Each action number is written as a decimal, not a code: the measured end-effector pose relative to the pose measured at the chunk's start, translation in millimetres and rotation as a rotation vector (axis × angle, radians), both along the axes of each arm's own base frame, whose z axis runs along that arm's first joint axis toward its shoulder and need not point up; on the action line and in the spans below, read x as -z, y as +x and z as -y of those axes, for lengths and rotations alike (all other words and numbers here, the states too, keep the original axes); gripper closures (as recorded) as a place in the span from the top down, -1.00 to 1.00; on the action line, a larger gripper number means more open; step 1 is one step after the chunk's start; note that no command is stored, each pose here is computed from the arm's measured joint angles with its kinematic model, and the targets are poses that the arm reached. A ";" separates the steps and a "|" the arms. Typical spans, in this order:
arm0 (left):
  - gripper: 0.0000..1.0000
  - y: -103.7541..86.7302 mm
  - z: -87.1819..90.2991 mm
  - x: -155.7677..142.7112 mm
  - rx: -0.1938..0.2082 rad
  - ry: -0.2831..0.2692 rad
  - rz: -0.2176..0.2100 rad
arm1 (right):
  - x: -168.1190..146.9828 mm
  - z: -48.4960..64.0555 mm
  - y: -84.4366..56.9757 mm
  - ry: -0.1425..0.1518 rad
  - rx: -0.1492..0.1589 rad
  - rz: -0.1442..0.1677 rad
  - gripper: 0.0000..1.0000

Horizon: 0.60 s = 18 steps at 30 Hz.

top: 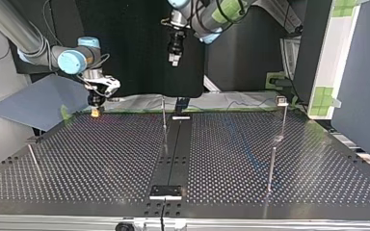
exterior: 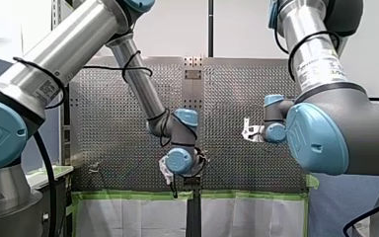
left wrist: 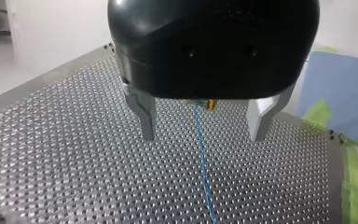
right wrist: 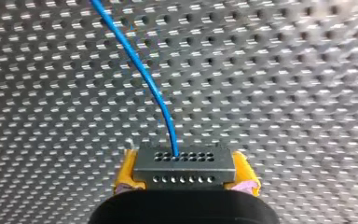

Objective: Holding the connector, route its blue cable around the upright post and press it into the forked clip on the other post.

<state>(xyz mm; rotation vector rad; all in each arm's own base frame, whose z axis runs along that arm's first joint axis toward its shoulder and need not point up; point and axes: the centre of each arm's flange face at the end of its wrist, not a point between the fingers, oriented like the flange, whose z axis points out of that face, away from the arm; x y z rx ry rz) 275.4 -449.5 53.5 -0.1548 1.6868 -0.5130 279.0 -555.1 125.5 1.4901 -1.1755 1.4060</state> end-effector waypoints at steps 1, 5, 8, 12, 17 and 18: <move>0.92 -2.1 -3.0 1.9 -0.005 -0.009 -0.002 | -6.0 0.3 0.2 -0.010 0.000 0.003 -1.00; 0.92 -8.7 -12.6 7.9 -0.015 -0.040 -0.009 | -16.1 0.6 0.4 -0.026 -0.002 0.007 -1.00; 0.92 -14.7 -19.4 12.0 -0.022 -0.064 -0.014 | -16.2 -0.5 0.4 -0.031 -0.004 0.010 -1.00; 0.92 -22.2 -29.3 9.7 -0.048 -0.108 -0.008 | -9.5 -4.0 -0.4 -0.038 -0.005 0.019 -1.00; 0.92 -27.6 -39.7 -2.6 -0.059 -0.183 0.008 | 10.9 -6.7 0.1 -0.026 -0.006 0.021 -1.00; 0.92 -29.3 -40.5 -5.0 -0.053 -0.197 0.010 | 15.5 -7.2 0.6 -0.021 -0.007 0.019 -1.00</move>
